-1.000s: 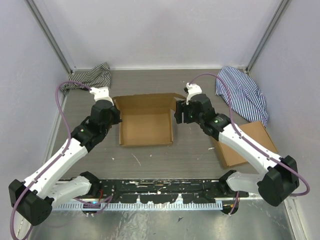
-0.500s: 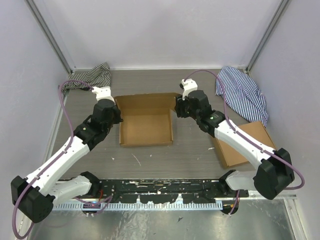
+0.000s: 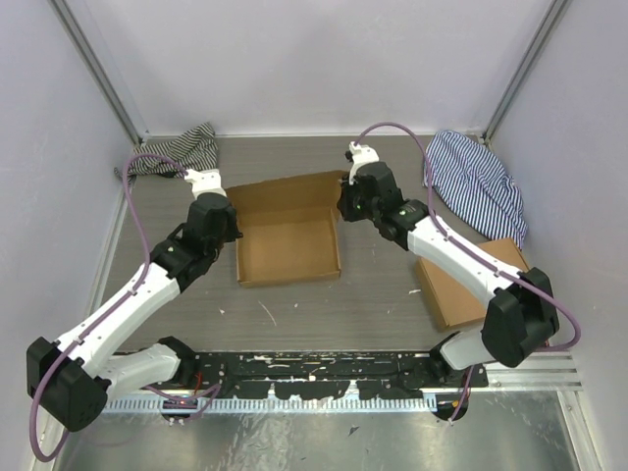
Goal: Fold the paper box
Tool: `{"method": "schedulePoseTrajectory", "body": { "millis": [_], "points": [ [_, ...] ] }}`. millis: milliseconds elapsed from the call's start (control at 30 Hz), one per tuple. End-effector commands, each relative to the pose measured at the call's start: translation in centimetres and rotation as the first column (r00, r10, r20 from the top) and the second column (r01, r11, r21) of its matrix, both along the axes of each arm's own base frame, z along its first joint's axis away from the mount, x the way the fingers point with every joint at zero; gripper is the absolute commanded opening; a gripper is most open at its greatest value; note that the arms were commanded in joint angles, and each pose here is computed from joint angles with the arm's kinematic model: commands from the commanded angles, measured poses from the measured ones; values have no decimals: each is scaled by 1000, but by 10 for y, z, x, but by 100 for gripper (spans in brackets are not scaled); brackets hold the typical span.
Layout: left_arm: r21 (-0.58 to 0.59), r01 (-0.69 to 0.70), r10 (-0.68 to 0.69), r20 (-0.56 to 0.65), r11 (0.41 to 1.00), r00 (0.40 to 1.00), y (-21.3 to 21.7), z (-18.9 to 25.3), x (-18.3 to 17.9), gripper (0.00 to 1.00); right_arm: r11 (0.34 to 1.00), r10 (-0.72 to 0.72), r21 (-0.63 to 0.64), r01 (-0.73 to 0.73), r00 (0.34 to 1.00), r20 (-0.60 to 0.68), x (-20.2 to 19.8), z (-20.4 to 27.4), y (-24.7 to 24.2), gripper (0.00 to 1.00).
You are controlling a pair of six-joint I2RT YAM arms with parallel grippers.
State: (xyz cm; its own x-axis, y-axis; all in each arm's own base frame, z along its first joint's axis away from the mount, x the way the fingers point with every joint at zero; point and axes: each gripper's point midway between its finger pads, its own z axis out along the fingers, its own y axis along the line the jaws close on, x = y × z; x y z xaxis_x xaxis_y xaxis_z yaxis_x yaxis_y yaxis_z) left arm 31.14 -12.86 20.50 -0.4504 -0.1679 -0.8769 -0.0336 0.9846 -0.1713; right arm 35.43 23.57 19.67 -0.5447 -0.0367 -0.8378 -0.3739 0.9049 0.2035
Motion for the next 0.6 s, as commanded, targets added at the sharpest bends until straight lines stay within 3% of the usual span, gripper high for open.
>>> {"method": "schedulePoseTrajectory", "body": {
  "millis": [0,333,567],
  "points": [
    [-6,-20,20,55,1000,998,2,19,7,0,992,-32,120,28,999,39,10,54,13,9],
    [11,-11,11,40,1000,999,-2,26,12,0,986,-26,161,31,999,-34,4,74,21,9],
    [5,13,-13,10,1000,1000,-8,19,12,0,989,-27,146,39,996,-83,-2,49,20,9]
  ]
}}
